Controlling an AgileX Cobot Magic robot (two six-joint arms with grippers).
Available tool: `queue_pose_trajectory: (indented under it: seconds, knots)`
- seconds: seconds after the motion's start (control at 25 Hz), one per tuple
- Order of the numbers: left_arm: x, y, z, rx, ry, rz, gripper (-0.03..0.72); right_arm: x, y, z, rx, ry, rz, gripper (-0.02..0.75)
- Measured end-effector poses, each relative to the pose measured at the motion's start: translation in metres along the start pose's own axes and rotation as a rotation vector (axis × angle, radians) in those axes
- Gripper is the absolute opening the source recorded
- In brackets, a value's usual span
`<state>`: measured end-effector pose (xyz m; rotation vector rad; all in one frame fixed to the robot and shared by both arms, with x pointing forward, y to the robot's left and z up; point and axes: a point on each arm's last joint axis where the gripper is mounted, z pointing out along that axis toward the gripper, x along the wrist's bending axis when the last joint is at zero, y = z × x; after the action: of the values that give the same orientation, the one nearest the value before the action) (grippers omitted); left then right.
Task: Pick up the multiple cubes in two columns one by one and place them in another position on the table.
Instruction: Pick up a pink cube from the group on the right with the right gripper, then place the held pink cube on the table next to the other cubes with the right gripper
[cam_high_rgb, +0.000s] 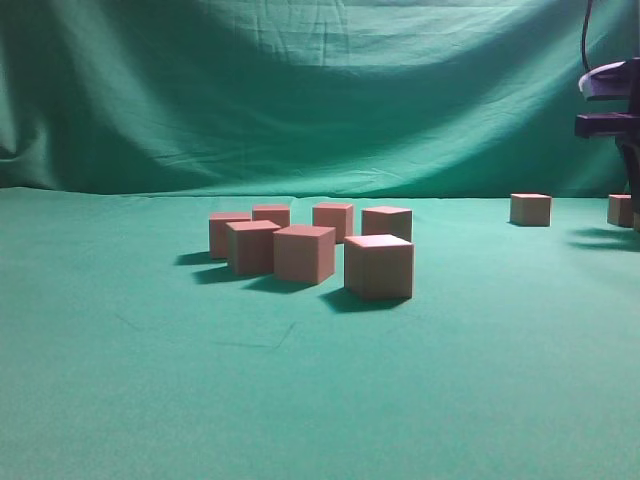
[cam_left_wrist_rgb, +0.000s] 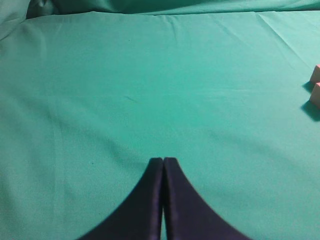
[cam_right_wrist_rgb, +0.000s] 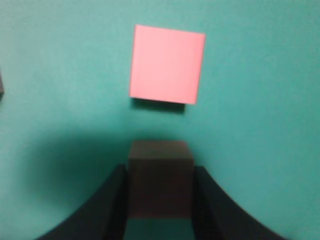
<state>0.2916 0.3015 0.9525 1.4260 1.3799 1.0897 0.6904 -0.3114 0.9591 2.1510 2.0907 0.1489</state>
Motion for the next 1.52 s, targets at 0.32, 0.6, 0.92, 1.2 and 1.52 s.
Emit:
queue_pose_trajectory:
  seconds: [0.32, 0.6, 0.92, 1.2, 1.52]
  knots:
    - [0.000, 0.000, 0.000, 0.000, 0.000, 0.000, 0.000, 0.021, -0.025, -0.122, -0.142, 0.064, -0.024, 0.268]
    - [0.000, 0.000, 0.000, 0.000, 0.000, 0.000, 0.000, 0.064, -0.080, -0.222, -0.331, 0.135, -0.151, 0.268]
    - [0.000, 0.000, 0.000, 0.000, 0.000, 0.000, 0.000, 0.095, -0.185, -0.214, -0.231, 0.224, -0.268, 0.268]
    - [0.000, 0.000, 0.000, 0.000, 0.000, 0.000, 0.000, 0.144, -0.243, -0.152, -0.059, 0.249, -0.507, 0.268]
    - [0.000, 0.000, 0.000, 0.000, 0.000, 0.000, 0.000, 0.218, -0.266, -0.113, -0.025, 0.264, -0.804, 0.268]
